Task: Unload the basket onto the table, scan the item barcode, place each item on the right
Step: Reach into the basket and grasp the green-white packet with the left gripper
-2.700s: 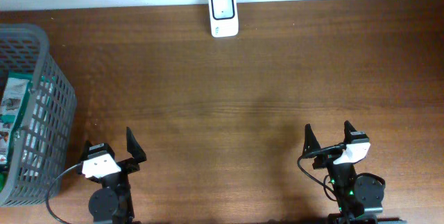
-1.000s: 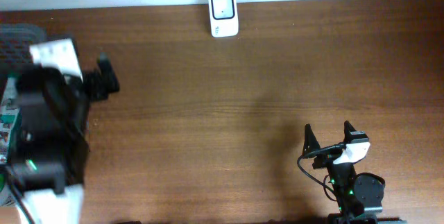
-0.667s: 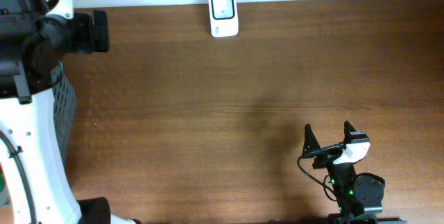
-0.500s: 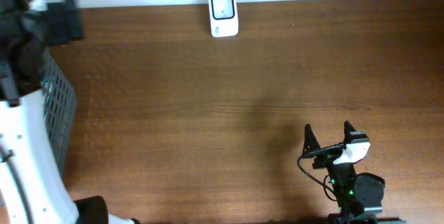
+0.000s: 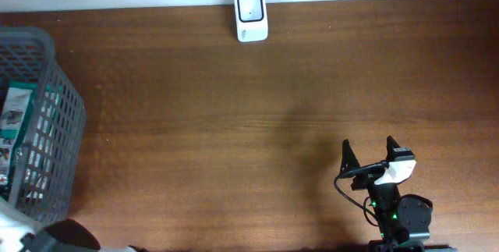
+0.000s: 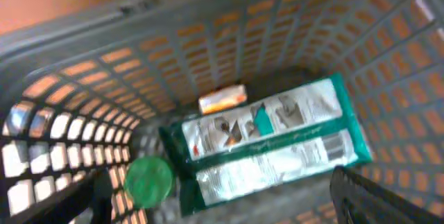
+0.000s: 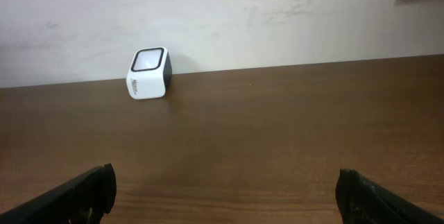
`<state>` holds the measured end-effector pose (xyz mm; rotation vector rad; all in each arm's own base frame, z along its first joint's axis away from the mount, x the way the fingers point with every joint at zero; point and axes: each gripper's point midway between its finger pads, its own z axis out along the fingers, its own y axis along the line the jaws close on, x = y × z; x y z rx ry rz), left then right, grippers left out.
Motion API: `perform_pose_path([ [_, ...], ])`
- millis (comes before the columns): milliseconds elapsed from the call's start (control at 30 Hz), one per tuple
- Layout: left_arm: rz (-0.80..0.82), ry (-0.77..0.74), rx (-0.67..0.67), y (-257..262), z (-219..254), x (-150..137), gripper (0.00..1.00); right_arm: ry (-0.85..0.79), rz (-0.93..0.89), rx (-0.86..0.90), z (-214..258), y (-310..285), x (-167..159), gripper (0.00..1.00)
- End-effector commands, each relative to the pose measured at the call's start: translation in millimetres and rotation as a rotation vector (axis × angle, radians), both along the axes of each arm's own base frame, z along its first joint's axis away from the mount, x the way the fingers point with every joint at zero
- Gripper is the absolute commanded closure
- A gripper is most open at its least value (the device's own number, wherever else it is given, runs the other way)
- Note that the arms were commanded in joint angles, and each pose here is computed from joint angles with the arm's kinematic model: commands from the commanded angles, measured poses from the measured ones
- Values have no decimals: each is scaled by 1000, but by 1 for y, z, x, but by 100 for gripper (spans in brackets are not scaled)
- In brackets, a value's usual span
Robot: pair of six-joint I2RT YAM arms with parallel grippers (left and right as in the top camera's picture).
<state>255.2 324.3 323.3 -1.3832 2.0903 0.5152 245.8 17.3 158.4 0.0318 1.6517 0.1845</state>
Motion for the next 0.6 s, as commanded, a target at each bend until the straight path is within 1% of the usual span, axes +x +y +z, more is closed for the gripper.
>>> perform_pose_path([
  [0,-312,18,-33,0,-45,34,2,6,-8,6,-4,-2,0,2],
  [67,-409,20,-26,4,-74,51,1,6,-8,6,-4,-2,0,2],
  [167,-462,71,-28,13,-112,59,2,6,-8,6,-4,-2,0,2],
  [233,-494,112,-80,15,-143,63,2,6,-8,6,-4,-2,0,2],
  [333,-651,83,-201,-5,-181,82,3,6,-8,6,-4,-2,0,2],
  [367,-681,79,-226,-9,-189,85,3,6,-8,6,-4,-2,0,2],
  [467,-705,100,-259,-12,-203,84,3,6,-8,6,-4,-2,0,2],
  [533,-793,110,-266,-21,-208,87,7,6,-8,6,-4,-2,0,2],
  [567,-794,113,-272,-21,-211,87,7,6,-8,6,-4,-2,0,2],
])
